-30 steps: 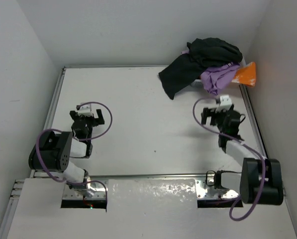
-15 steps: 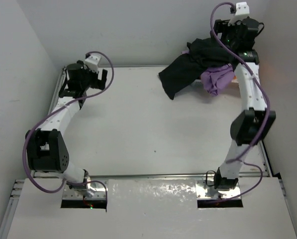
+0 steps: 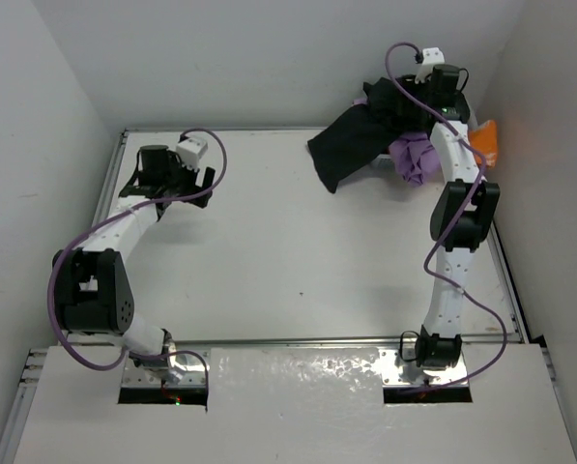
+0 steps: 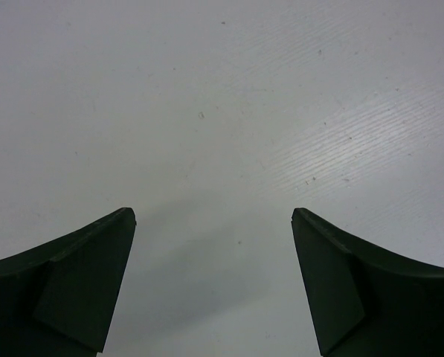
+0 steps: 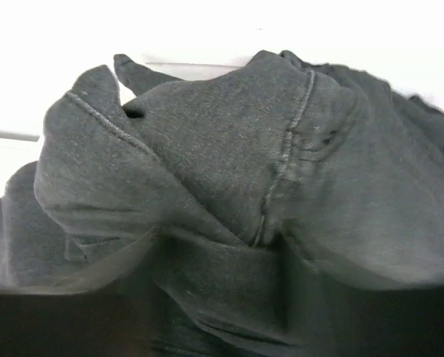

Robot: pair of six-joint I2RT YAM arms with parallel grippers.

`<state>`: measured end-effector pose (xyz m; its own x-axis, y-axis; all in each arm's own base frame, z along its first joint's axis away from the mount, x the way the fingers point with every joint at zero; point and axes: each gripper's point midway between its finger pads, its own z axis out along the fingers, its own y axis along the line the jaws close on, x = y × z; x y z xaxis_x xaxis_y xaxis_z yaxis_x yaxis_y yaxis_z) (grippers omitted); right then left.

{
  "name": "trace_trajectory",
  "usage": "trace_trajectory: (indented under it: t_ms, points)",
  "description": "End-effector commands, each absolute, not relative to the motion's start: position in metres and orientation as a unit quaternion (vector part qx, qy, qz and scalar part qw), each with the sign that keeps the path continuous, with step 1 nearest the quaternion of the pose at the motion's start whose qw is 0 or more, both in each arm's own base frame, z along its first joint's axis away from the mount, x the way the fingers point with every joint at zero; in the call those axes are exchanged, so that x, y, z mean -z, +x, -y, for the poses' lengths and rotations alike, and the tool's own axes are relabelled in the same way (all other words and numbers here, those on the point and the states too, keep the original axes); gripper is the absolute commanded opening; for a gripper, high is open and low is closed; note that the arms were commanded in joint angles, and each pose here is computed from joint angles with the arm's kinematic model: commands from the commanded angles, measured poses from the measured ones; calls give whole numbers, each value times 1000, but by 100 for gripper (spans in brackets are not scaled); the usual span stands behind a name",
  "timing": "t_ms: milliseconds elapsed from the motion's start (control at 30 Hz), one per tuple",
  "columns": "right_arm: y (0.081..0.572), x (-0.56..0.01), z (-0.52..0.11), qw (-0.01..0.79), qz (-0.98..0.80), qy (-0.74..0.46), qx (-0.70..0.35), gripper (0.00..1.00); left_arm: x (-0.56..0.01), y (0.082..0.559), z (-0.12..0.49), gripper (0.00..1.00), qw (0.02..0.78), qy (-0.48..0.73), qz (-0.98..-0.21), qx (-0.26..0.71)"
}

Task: Fold and stack the trousers
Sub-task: Grab the trousers from the pile, then move the trousers to the center of the board

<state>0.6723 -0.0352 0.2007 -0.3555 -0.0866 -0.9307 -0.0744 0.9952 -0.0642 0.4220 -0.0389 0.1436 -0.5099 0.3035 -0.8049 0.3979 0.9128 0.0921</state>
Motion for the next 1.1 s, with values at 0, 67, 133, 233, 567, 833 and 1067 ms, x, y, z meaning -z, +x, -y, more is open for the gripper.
trace_trajectory:
  t_ms: [0, 67, 133, 233, 567, 833, 1067]
  points:
    - [663, -210, 35, 557, -826, -75, 39, 48, -158, 425, 40, 84, 475, 210, -853, 52]
    - [661, -213, 39, 558, -825, -70, 52, 6, -158, 425, 39, 84, 475, 210, -853, 50]
    - [660, -220, 40, 561, -823, -68, 58, 0, -157, 424, 39, 84, 474, 209, -854, 49]
    - [655, -243, 35, 576, -811, -85, 52, 0, -160, 424, 38, 83, 477, 212, -852, 45]
    - [599, -429, 14, 722, -686, -82, 30, 0, -169, 426, 39, 83, 494, 211, -842, 42]
    - [507, -577, -29, 829, -549, -106, -22, 0, -195, 432, 45, 83, 517, 166, -837, 69]
    - [378, -703, -137, 899, -367, -175, -164, 0, -252, 445, 51, 83, 542, 114, -825, 111]
